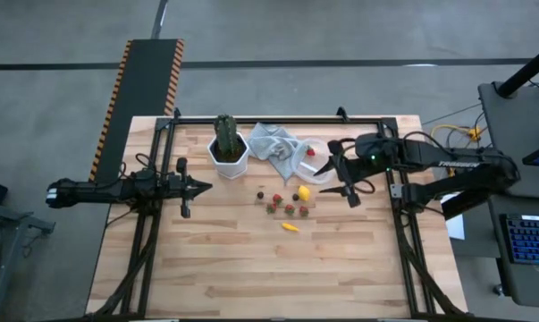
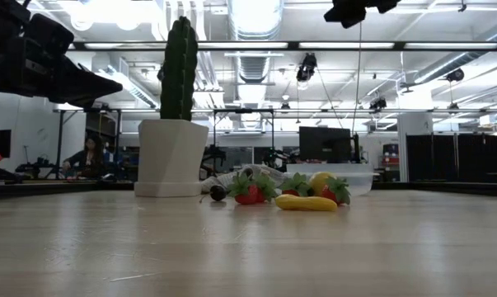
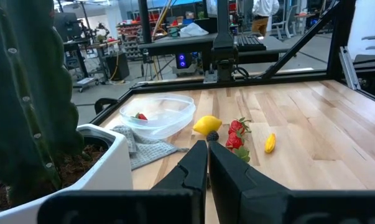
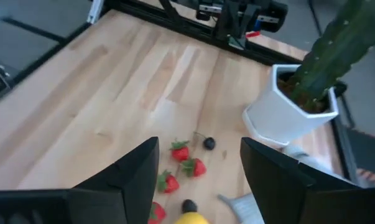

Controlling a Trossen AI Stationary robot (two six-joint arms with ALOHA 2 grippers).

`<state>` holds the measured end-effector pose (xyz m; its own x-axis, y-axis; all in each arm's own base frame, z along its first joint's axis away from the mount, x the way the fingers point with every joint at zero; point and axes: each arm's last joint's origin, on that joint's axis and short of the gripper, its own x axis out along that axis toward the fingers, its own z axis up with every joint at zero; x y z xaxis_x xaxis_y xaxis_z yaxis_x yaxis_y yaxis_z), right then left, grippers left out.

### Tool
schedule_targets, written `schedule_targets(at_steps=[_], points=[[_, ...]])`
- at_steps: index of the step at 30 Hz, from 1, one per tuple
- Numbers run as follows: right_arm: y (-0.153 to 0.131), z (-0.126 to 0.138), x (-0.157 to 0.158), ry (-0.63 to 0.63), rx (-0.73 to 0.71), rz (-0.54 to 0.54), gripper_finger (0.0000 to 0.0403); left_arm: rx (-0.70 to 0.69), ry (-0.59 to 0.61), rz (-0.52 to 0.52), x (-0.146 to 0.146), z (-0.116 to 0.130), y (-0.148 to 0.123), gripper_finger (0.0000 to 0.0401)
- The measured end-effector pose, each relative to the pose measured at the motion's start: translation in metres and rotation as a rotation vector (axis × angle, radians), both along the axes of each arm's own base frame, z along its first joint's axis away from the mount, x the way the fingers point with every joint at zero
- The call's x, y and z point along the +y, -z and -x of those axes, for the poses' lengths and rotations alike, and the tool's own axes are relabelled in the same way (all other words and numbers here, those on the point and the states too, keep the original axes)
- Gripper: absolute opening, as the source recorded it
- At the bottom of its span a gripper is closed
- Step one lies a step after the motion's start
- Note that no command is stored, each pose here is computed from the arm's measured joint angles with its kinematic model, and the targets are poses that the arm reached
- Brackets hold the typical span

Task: Pick and placing Produce into tupperware
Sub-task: Put the corn into the transparent bin

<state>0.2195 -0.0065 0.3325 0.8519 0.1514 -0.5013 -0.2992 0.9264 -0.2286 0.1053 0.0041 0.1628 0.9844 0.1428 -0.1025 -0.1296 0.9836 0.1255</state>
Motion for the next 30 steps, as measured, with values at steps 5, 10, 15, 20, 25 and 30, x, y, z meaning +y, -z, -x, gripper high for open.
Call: schedule_targets(at_steps=[5, 10, 15, 20, 25, 30], points=[[-0.002, -0.005, 0.011, -0.031, 0.0, 0.001, 0.0221, 0.0, 0.0, 0.0, 0.0, 0.0, 0.0, 0.0], [0.007, -0.015, 0.017, 0.004, 0.054, -0.021, 0.0221, 0.0, 0.0, 0.0, 0.0, 0.0, 0.0, 0.0], [0.02, -0.027, 0.02, 0.004, 0.113, -0.021, 0.022, 0.0, 0.0, 0.0, 0.0, 0.0, 0.0, 0.0], [0.037, -0.042, 0.023, 0.035, 0.199, -0.073, 0.0219, 0.0, 0.0, 0.0, 0.0, 0.0, 0.0, 0.0], [0.06, -0.058, 0.029, 0.056, 0.295, -0.11, 0.0219, 0.0, 0.0, 0.0, 0.0, 0.0, 0.0, 0.0], [0.084, -0.073, 0.038, 0.062, 0.389, -0.126, 0.0219, 0.0, 0.0, 0.0, 0.0, 0.0, 0.0, 0.0]])
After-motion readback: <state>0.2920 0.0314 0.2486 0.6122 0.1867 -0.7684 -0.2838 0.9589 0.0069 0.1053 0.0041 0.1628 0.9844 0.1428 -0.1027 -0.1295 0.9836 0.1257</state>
